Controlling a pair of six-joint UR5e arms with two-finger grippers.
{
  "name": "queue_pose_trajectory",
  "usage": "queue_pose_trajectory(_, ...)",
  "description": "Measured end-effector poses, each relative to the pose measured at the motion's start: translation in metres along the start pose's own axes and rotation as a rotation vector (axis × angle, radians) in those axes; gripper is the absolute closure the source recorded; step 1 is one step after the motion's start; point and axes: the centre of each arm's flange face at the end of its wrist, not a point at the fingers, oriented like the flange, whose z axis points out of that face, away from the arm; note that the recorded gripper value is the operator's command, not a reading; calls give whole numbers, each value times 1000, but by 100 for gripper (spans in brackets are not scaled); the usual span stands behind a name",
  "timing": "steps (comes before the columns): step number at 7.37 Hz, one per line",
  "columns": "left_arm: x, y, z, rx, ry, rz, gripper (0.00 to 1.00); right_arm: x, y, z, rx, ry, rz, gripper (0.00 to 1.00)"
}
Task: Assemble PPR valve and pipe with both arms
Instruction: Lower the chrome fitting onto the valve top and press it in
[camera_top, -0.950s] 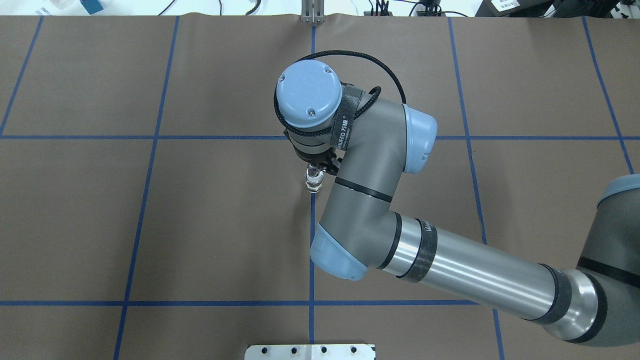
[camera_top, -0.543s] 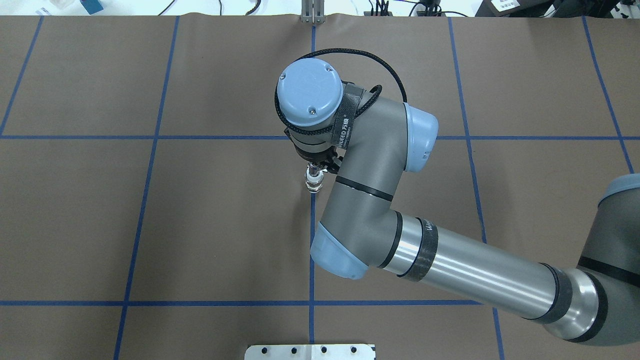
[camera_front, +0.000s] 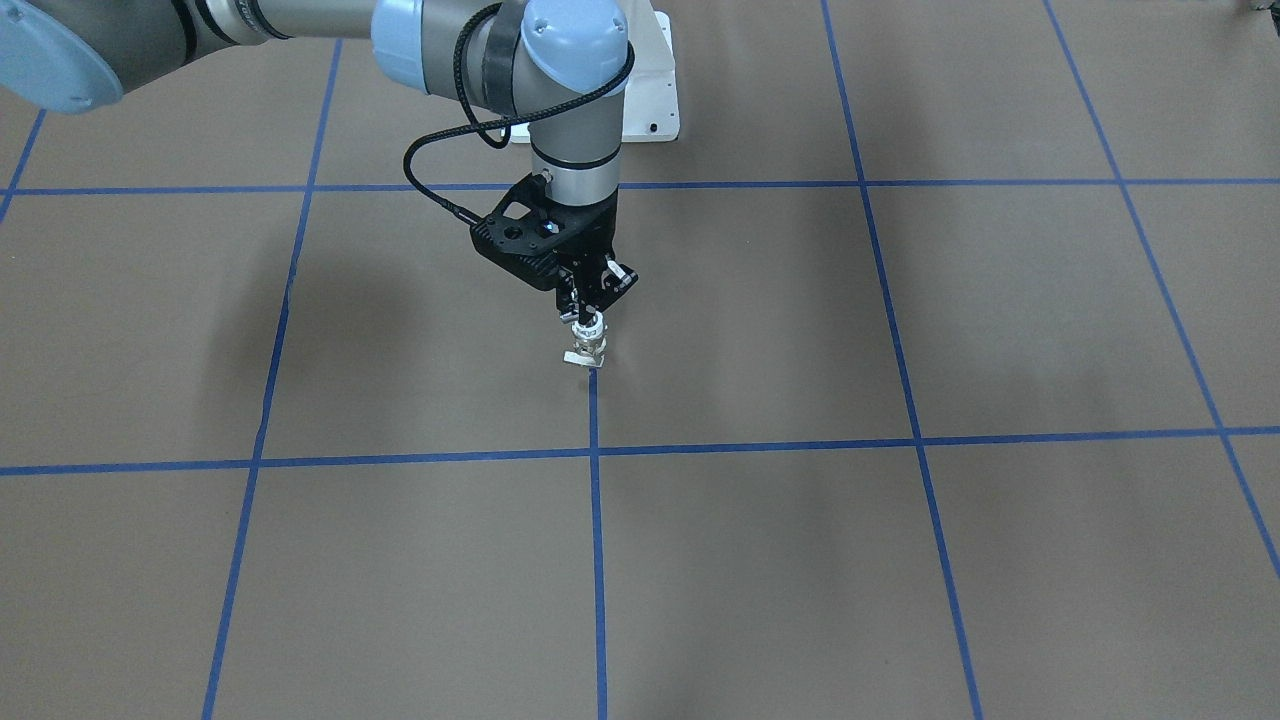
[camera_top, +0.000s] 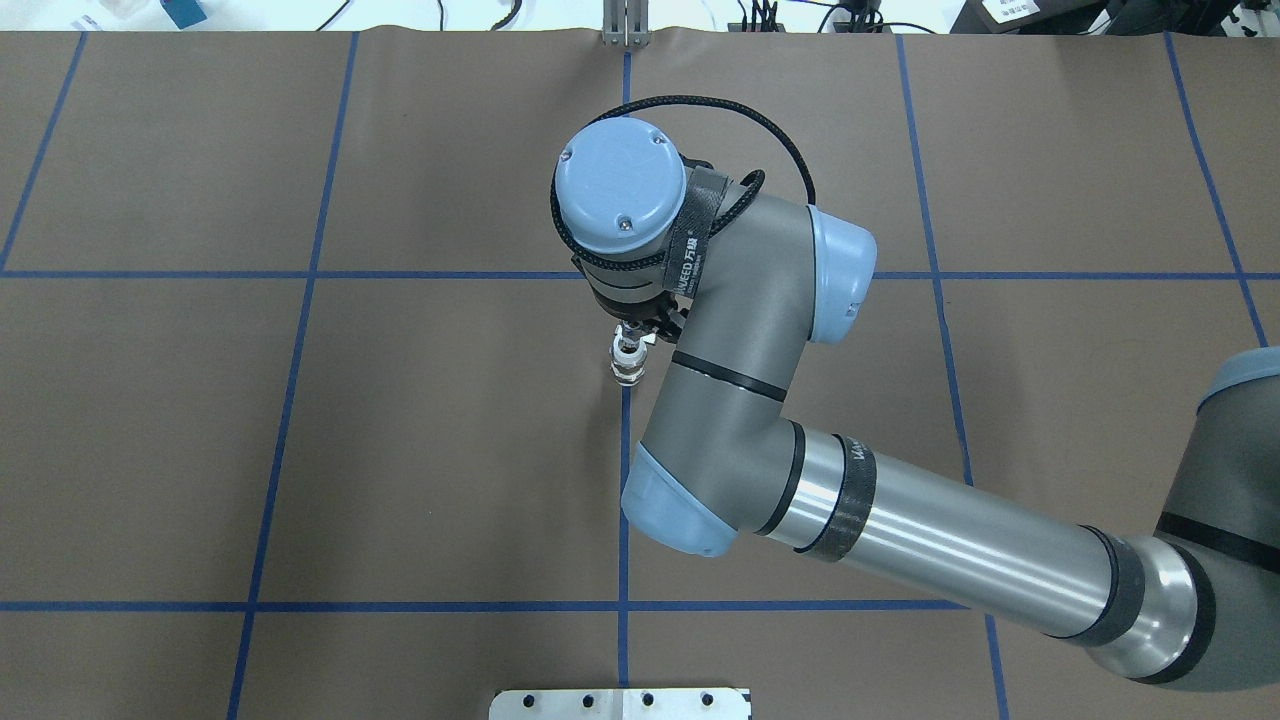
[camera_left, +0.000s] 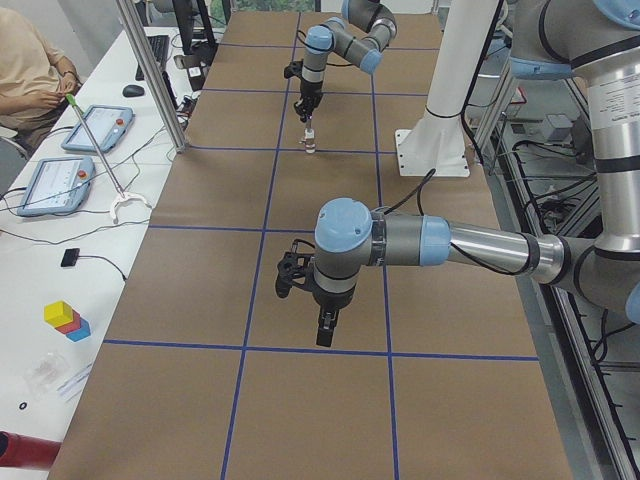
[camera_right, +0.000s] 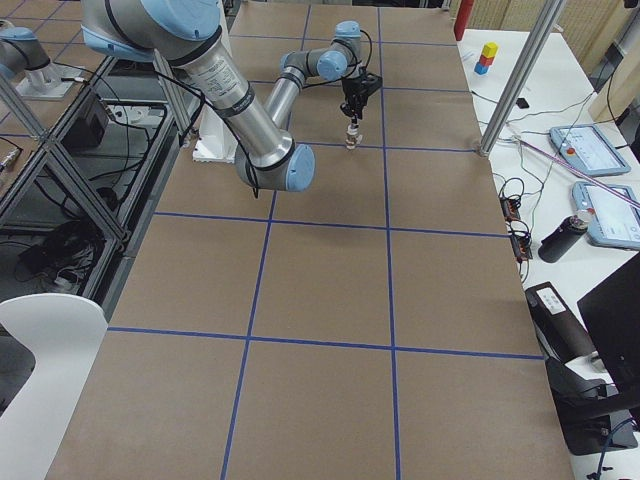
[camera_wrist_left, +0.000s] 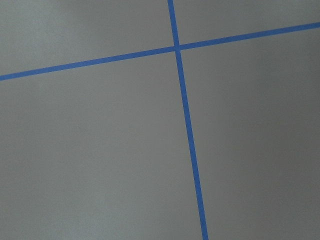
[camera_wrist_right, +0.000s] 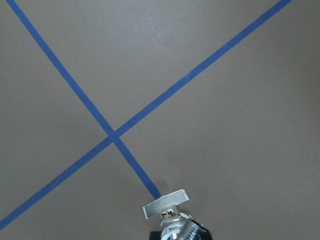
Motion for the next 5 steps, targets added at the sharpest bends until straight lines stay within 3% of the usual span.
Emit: queue_pose_trajectory(5,0,0,0,0,0,0,0,2,3,3,-1,4,-2,100)
